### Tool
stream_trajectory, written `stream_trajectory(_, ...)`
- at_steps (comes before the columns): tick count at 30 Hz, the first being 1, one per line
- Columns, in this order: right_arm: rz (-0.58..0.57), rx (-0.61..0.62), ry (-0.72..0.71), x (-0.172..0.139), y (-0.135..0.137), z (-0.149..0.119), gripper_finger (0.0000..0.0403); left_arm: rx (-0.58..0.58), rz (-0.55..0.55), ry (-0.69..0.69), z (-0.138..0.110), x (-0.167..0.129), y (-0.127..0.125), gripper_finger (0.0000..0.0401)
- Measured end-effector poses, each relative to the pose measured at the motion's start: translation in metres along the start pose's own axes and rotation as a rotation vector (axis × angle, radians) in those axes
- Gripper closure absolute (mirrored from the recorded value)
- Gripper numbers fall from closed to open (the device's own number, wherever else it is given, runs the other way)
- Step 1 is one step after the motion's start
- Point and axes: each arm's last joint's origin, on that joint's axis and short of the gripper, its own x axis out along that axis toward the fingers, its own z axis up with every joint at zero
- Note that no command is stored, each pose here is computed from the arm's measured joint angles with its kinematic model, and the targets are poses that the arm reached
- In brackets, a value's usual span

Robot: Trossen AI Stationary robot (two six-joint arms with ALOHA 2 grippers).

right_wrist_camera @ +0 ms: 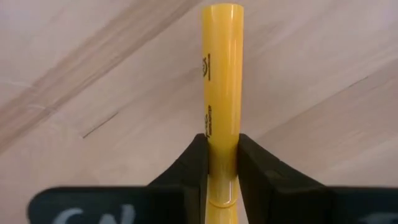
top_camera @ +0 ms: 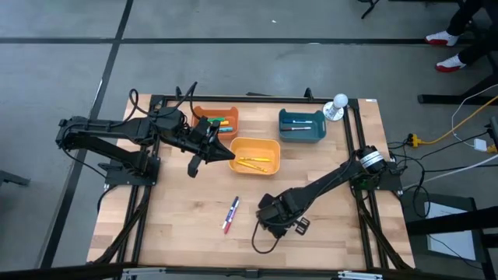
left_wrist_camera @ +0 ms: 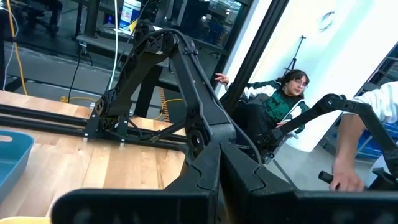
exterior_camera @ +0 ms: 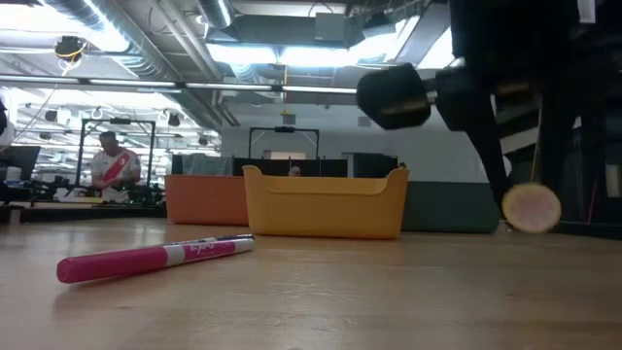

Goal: Pick & Place Markers
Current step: Put the big yellow highlighter pen into the orange bin

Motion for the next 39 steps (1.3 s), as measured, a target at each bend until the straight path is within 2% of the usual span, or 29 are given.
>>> stream_trajectory(6,0.000,0.037,-0.005,-0.013,0.001,0.001,0.0341,0.000,0.000,0.000,0.000,0.000,0.000,0.0397)
stream_trajectory(13,-0.033,0.063,-0.063,-0.049,0.008,-0.005,0.0341,0.006,-0.008,-0.022,0.002,0.000,-0.001,0.0399)
stream_trajectory(27,-0.084,0.313,-0.209,-0.108,0.022,-0.020,0.0341,0.011,-0.014,-0.039,0.004,0.000,-0.001,0.0399)
stream_trajectory(39,-0.326,0.550,-0.392,-0.180,0.041,-0.051,0.0341,0.025,-0.014,-0.040,0.004,0.000,-0.001,0.0396)
